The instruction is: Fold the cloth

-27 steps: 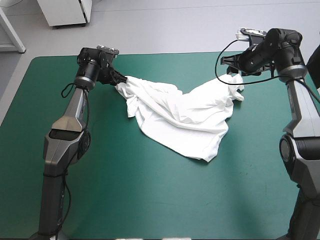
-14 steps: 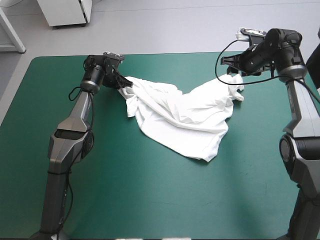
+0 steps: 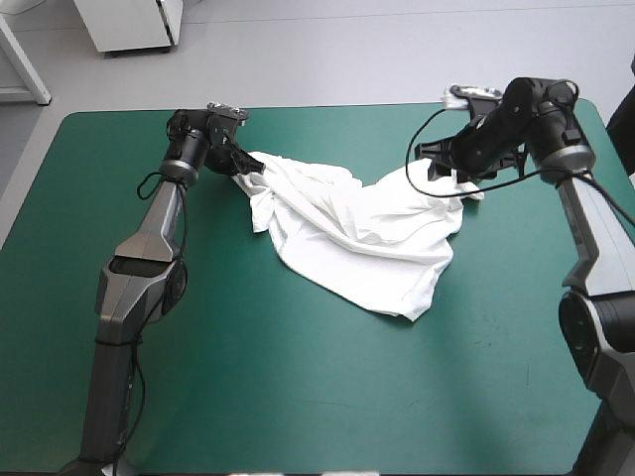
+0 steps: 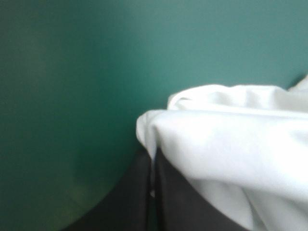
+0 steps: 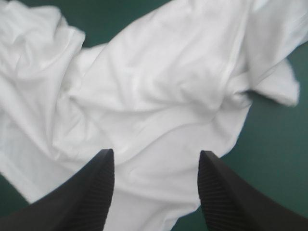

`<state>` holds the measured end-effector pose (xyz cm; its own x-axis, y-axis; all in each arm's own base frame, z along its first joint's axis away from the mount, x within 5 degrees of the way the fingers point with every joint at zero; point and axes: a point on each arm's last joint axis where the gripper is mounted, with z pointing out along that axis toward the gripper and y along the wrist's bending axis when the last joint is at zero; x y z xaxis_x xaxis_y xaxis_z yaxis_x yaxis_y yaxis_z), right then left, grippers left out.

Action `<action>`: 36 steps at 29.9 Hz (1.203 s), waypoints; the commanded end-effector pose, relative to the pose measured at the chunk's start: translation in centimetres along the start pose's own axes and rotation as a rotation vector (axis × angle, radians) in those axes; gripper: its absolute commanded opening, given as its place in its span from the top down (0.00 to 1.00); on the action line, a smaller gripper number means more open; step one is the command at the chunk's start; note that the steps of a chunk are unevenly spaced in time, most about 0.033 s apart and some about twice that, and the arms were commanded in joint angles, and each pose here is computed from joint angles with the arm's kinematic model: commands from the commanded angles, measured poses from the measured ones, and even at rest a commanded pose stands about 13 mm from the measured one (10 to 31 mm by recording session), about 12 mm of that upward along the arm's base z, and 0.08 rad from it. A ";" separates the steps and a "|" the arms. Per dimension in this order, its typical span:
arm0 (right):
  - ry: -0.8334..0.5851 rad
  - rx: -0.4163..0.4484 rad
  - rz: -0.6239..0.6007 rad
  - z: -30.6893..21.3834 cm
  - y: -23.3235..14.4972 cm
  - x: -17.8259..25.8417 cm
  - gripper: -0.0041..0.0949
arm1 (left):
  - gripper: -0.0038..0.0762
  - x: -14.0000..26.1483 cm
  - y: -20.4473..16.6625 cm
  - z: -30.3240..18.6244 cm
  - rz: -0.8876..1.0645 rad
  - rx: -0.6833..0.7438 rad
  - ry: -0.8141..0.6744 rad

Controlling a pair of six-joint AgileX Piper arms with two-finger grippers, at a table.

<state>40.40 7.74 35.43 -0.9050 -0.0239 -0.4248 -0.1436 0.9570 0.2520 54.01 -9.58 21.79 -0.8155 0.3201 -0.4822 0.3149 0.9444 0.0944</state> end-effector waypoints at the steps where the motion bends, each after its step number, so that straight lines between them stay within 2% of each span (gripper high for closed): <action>1: 0.008 -0.038 -0.060 -2.4 2.6 2.6 0.46 | 0.98 -1.0 0.2 -3.8 0.002 -0.015 -0.048; 11: 0.133 0.036 -0.213 -1.8 5.9 8.2 0.43 | 0.98 -0.6 0.2 -3.7 -0.007 0.000 0.000; 19: 0.265 0.044 -0.211 1.0 5.9 11.0 0.43 | 0.98 -0.4 -0.1 -3.8 -0.016 0.032 0.019; 23: 0.319 0.080 -0.207 2.5 5.1 12.4 0.42 | 0.98 -0.4 -0.1 -3.8 -0.018 0.031 0.015; 30: 0.274 0.028 -0.155 4.8 4.9 13.3 0.42 | 0.98 -0.5 -0.1 -3.8 -0.018 0.030 0.008; 36: 0.329 0.035 -0.163 7.3 5.3 13.6 0.43 | 0.98 -0.5 -0.1 -3.8 -0.018 0.030 0.009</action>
<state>30.26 14.00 23.56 -0.9615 -0.2543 -0.1041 -0.2686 0.9495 0.1619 53.88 -9.58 21.75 -0.8236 0.3151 -0.4717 0.3162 0.9454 0.0794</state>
